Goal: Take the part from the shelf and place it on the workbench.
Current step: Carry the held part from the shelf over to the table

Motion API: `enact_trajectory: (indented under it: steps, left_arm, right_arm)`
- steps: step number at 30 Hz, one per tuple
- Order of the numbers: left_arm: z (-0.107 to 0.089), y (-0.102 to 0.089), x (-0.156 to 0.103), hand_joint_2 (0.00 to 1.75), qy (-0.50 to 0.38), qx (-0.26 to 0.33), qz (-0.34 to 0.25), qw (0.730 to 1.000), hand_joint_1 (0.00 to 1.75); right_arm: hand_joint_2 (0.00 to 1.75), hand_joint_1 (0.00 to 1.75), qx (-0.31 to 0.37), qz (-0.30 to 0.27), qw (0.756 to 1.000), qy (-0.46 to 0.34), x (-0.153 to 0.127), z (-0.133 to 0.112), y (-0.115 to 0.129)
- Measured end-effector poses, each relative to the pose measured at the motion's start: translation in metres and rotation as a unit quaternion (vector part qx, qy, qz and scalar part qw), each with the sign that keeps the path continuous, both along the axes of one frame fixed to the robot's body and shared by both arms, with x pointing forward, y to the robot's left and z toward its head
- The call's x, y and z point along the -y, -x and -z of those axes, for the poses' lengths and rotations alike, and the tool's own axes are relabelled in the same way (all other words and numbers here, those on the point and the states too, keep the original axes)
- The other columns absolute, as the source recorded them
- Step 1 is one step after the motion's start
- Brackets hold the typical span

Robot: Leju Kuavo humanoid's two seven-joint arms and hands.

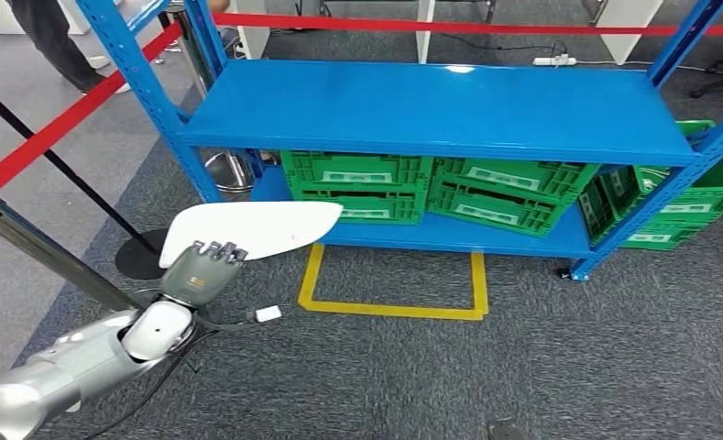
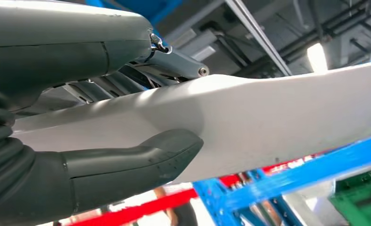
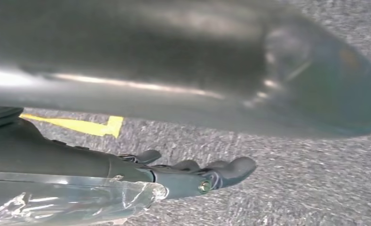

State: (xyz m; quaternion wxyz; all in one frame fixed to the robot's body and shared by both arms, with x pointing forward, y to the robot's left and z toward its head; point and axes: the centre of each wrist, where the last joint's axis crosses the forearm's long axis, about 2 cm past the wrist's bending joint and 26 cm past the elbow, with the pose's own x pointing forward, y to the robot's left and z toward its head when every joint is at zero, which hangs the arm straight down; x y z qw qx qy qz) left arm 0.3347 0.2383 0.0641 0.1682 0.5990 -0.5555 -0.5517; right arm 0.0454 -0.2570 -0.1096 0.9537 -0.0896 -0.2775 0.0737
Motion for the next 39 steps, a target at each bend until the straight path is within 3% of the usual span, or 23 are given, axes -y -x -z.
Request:
enact_trajectory:
  steps: [14,23,39]
  left_arm:
    - [-0.008,-0.007,-0.002,1.75,0.009,0.006,-0.002,1.000,1.75]
    - [-0.003,-0.002,-0.006,1.75,0.013,0.005,-0.017,1.000,1.75]
    - [0.003,0.004,-0.034,1.75,-0.007,0.006,-0.034,0.999,1.75]
  right_arm:
    - [0.00,0.00,-0.002,0.004,1.000,-0.001,0.000,0.000,0.004]
    - [0.00,0.00,-0.004,0.000,1.000,0.002,0.000,0.000,0.004]
    - [0.00,0.00,-0.008,-0.024,0.999,0.026,-0.012,-0.001,0.005]
